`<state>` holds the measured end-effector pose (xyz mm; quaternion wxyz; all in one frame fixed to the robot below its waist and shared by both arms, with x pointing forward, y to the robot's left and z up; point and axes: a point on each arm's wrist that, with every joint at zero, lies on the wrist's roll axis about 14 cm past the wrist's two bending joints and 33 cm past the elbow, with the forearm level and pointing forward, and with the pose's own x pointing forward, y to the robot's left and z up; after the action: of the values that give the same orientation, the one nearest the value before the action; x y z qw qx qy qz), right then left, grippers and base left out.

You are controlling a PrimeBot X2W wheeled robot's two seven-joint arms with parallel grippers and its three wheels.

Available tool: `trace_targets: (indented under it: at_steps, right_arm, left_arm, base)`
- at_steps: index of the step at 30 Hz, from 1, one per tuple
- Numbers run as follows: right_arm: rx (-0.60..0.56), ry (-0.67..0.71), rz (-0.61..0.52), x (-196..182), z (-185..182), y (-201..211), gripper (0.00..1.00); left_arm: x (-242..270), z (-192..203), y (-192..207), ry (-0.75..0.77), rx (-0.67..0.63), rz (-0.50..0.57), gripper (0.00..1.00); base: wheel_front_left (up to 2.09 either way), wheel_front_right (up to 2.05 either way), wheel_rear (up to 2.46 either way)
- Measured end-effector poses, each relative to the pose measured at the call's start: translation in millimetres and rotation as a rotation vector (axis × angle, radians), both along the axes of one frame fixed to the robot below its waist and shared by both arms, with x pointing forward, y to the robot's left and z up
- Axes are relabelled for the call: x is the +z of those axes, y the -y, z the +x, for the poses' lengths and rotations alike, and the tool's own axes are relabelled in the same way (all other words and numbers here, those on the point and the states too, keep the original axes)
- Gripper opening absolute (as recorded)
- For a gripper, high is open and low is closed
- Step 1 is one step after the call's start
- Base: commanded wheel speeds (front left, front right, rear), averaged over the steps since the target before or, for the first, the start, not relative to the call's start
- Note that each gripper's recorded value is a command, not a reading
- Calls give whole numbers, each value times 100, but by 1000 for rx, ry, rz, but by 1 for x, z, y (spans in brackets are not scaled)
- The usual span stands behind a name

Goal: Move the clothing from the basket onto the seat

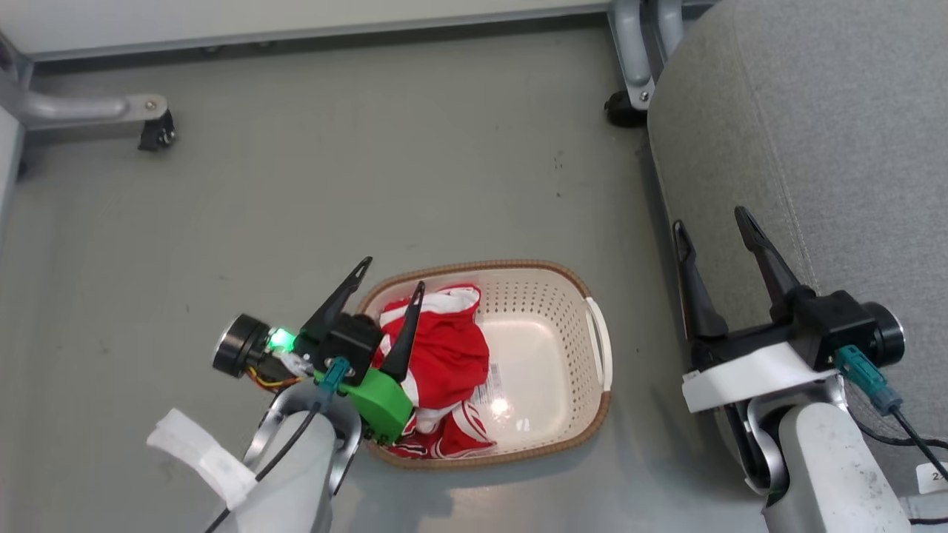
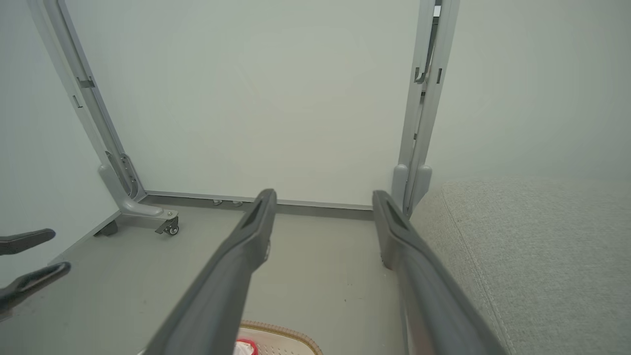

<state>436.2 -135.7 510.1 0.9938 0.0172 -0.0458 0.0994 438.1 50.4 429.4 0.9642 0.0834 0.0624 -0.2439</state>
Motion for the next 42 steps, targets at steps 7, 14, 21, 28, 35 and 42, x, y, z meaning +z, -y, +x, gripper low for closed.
trace_targets:
  at_steps: [7, 14, 21, 28, 35, 42]
  right_arm:
    - [-3, -21, -10, -24, 31, 2, 100]
    - [-15, -77, -5, -62, 54, 8, 100]
    - [-27, -162, 6, -107, 66, 14, 100]
    - [-52, -238, 8, -145, 67, 25, 100]
    - [-91, -299, -9, -170, 59, 41, 100]
    - [-119, -340, -20, -182, 51, 53, 100]
  left_arm:
    - [-67, 14, 35, -142, -167, 109, 100]
    - [-146, 8, 52, -328, -309, 232, 100]
    - [-214, -4, 55, -491, -390, 329, 100]
    - [-270, -23, 56, -627, -465, 411, 100]
    - [-306, -34, 61, -670, -551, 499, 100]
    - [-335, -28, 45, -703, -561, 640, 100]
  base:
    - [0, 0, 0]
    - [0, 0, 0]
    - [0, 0, 0]
    - [0, 0, 0]
    - [0, 0, 0]
    - [0, 0, 0]
